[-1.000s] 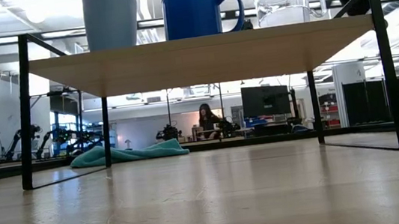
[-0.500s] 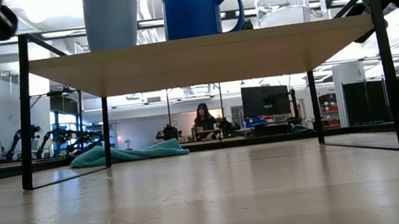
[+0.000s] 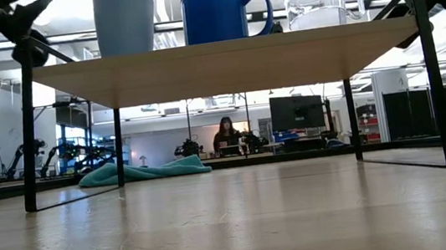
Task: Stack small to large cups/mugs on shelf
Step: Return to Home Position
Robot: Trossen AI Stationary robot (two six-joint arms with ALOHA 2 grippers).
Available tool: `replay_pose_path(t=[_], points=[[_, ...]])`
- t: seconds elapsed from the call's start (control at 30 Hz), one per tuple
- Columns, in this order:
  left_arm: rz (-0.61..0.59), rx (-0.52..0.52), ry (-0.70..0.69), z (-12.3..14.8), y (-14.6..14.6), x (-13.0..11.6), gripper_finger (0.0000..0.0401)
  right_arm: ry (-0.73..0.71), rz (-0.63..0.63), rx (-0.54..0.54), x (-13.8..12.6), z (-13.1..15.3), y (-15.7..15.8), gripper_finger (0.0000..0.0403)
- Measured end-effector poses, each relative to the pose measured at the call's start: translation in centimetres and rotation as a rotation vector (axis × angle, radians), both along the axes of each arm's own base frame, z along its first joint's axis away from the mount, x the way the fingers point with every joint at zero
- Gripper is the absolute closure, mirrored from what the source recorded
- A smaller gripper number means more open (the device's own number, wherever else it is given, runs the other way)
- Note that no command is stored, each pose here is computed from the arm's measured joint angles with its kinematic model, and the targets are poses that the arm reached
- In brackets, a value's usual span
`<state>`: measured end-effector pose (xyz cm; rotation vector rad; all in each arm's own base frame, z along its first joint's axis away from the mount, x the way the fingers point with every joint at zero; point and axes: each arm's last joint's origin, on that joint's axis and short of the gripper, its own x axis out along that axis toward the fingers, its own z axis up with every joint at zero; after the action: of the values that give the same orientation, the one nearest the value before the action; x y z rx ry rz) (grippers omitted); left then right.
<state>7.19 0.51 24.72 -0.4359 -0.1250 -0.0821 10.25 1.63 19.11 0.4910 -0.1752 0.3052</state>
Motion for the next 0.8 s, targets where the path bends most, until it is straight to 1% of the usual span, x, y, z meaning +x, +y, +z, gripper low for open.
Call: replay_pose_path(t=[0.2, 0.5, 0.63, 0.8], points=[[-0.044, -0.007, -0.092, -2.1, 0.1, 1.2, 0.0338, 0.002, 0.001, 0.004, 0.0, 0.0, 0.0, 0.0349], [-0.066, -0.030, -0.107, -5.3, 0.2, 2.2, 0.0338, 0.011, 0.002, 0.006, 0.0, -0.1, 0.0, 0.0349], [-0.071, -0.024, -0.130, -5.5, 0.2, 2.2, 0.0338, 0.017, 0.000, 0.006, 0.1, -0.1, 0.0, 0.0349], [-0.116, -0.013, -0.121, -5.5, 0.0, 2.3, 0.0338, 0.034, -0.047, 0.009, 0.1, -0.3, -0.1, 0.0349]])
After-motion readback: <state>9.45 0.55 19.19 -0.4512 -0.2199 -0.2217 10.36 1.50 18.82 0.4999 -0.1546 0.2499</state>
